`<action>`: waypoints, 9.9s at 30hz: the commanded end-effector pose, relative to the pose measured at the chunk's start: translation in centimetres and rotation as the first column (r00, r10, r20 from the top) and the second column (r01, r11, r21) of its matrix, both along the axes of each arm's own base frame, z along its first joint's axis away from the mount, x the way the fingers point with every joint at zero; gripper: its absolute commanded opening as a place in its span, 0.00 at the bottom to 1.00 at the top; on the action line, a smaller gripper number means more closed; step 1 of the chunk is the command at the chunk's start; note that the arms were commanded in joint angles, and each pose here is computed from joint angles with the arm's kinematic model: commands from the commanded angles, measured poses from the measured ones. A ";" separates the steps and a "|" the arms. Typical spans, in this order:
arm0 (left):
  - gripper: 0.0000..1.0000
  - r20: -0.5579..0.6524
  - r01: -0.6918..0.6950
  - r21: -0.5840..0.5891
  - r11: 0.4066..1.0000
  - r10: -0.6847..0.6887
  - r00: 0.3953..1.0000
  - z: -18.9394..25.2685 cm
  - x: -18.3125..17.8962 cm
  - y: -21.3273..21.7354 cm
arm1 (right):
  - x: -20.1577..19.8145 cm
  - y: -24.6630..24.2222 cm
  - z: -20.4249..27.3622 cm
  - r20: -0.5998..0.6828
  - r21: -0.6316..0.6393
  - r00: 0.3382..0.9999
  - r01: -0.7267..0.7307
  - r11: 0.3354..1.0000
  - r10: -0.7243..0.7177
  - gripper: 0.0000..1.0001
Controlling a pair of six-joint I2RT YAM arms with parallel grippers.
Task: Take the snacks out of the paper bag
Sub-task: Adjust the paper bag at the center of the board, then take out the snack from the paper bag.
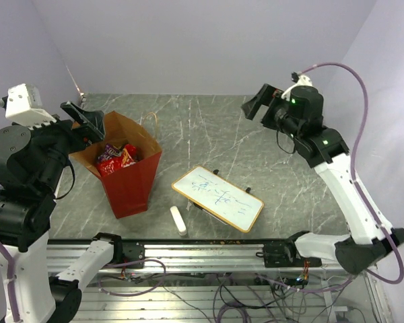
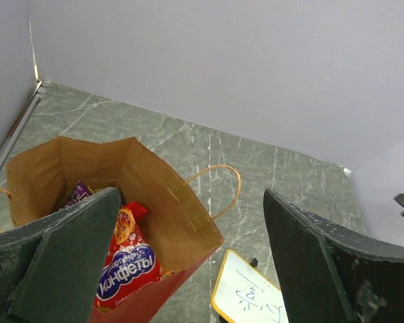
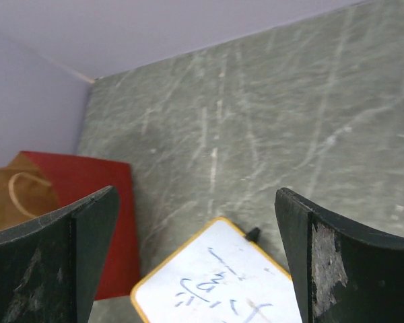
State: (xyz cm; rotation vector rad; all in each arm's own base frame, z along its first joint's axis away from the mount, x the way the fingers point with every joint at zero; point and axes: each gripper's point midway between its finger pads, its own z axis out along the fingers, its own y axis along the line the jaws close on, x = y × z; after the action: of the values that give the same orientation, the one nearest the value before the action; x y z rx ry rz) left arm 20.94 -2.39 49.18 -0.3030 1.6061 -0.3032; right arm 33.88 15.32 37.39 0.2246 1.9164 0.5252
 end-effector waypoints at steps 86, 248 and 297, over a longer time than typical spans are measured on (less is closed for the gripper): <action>0.96 -0.484 -0.018 -0.014 1.000 0.009 0.875 -8.3 13.8 -1.8 | 16.4 11.6 -2.0 0.083 0.270 0.957 -0.290 0.918 0.278 0.00; 0.07 -0.575 0.160 -0.535 0.829 -0.497 0.650 -19.3 10.9 -10.7 | 9.7 33.4 -20.8 -0.290 0.423 0.909 -0.159 0.892 0.300 0.00; 0.07 -0.566 0.085 -0.537 0.839 -0.434 0.701 -17.8 15.0 -7.0 | 5.2 23.8 2.5 0.124 0.244 0.928 -0.371 0.896 0.351 0.00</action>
State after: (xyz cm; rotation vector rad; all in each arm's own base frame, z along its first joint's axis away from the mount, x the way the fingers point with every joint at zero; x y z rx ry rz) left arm 36.05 -9.51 30.40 -0.6176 2.3156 -0.9048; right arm 40.09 41.75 28.95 0.0958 2.1209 0.9418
